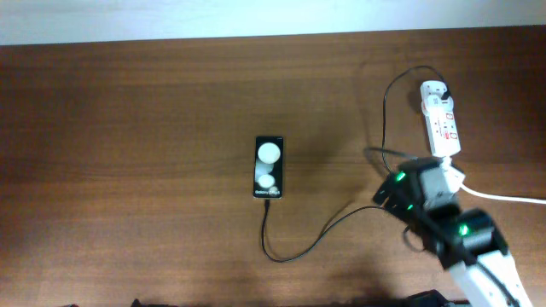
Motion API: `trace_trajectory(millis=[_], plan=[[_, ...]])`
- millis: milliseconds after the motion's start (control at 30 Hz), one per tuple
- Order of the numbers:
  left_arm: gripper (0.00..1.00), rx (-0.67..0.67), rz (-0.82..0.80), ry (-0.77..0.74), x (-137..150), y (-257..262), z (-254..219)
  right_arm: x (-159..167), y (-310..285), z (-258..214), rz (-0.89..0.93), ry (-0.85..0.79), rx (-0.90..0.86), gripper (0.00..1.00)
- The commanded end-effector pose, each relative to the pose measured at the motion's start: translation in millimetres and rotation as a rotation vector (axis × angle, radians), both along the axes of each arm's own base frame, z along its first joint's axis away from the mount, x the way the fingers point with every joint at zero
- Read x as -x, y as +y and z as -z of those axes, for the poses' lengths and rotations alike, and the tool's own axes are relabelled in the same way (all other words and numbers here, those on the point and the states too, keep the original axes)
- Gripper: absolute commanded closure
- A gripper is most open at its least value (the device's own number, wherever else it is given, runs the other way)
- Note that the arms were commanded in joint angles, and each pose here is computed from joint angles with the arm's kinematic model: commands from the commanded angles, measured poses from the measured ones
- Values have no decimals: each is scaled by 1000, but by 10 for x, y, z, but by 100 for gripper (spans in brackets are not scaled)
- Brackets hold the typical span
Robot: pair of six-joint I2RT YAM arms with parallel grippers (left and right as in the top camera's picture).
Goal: Plug charger to phone and switch on socket
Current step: 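Move the right gripper over the power strip switch, then press the red switch beside the charger plug with the right gripper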
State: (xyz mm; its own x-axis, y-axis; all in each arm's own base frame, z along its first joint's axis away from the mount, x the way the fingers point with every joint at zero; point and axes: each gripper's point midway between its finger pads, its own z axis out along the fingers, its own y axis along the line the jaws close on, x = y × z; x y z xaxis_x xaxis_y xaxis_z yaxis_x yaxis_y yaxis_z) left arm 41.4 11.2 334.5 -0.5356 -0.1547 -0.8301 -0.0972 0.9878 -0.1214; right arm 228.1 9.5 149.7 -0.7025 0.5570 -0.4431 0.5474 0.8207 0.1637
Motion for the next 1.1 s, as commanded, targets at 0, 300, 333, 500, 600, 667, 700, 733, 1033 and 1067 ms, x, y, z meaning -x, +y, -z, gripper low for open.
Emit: trace_trajectory(millis=[0, 300, 333, 500, 600, 667, 700, 733, 1033, 1067], plan=[[1, -20, -2, -9, 25, 25, 7, -172, -102, -60, -165, 88, -132, 1], [1, -10, -5, -120, 270, 45, 1, -558, -469, 48, 24, 105, -181, 96], [1, -8, -11, -151, 339, 51, 5, -675, -672, -175, 74, 89, -129, 96], [1, -5, -67, -285, 643, 61, 43, -1227, -1422, -494, 241, 246, -139, 94], [1, -4, -68, -315, 709, 63, 57, -1654, -1790, -181, 287, 326, -167, 93], [1, -3, -68, -335, 750, 63, 67, -1835, -1869, 185, 278, 357, -172, 93], [1, -2, -68, -341, 764, 64, 70, -1901, -1895, 312, 277, 360, -173, 93], [1, -2, -68, -342, 765, 64, 71, -1984, -1929, 421, 273, 351, -170, 93], [1, -3, -72, -343, 768, 62, 71, -2295, -2045, 723, 269, 280, -158, 94], [1, -3, -72, -343, 768, 62, 71, -2318, -2023, 787, 263, 282, -175, 94]])
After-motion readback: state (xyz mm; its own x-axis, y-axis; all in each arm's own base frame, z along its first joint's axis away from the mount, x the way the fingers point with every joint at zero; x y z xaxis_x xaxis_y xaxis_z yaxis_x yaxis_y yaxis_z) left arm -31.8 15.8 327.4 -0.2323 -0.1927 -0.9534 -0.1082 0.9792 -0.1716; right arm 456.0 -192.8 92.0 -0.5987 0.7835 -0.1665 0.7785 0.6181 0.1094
